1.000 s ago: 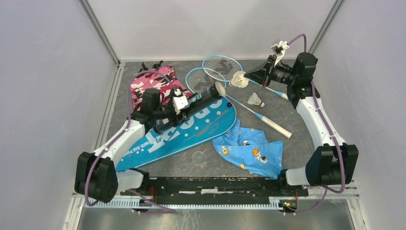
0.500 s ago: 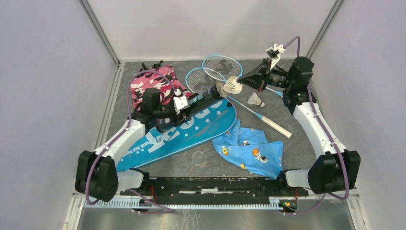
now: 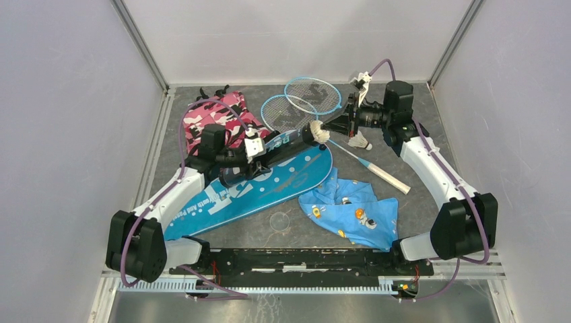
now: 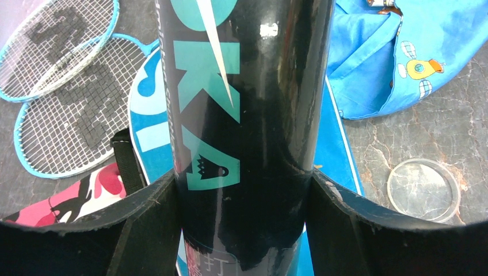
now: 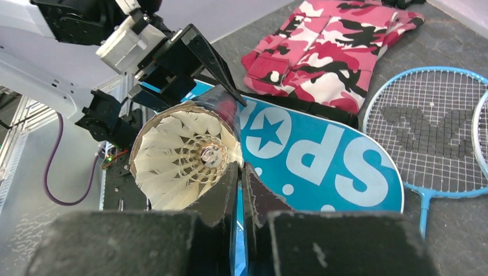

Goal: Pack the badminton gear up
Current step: Place the shuttlecock at the shuttle tube.

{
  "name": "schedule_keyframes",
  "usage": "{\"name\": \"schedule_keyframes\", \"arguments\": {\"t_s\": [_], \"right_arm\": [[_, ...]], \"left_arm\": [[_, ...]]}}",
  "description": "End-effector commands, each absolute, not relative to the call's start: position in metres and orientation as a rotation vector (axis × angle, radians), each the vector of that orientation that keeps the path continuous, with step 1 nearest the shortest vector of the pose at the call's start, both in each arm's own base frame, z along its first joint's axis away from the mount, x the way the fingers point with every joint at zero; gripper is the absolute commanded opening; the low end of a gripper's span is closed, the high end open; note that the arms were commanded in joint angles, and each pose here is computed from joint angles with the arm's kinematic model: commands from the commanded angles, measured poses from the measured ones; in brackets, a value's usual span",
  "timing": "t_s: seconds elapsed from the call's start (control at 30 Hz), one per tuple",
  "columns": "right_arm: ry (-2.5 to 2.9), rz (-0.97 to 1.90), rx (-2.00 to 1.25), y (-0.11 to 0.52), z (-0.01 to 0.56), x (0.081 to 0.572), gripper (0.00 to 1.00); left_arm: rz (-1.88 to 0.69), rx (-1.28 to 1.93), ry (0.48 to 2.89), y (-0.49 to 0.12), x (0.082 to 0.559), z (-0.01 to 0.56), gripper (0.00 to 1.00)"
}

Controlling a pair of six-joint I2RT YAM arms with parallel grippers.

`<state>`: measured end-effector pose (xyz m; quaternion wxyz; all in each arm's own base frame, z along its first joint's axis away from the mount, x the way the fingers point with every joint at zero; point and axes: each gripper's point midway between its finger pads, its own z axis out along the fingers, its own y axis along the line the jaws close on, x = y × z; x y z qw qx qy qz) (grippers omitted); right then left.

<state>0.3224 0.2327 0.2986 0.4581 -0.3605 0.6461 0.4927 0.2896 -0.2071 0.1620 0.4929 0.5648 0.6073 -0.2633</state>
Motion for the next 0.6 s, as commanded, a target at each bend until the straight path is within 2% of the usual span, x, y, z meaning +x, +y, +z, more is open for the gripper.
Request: {"name": "schedule_keyframes", "arguments": {"t_s": [0.0,0.17,0.3,0.57], "right_arm": [[1.578,1.098,-0.941,0.23,0.305,0.333,0.13],[1.548,0.979,-0.99,0.225,0.312,0.335,0.31],[1.529,0.935,-1.016,0.223,0.316,0.335,0.41],[1.497,0.849,-1.046,0.219,0.326,0.335,0.5]], "left_arm": [[-0.652,1.433,1.287,-0.22,0.29,0.193,0.02],[-0.659,1.442,1.281,-0.221,0.289,0.192,0.02],[-0.66,1.449,1.281,-0.221,0.289,0.191,0.02],[-0.665,1.457,1.285,-0.222,0.29,0.19,0.02]]}}
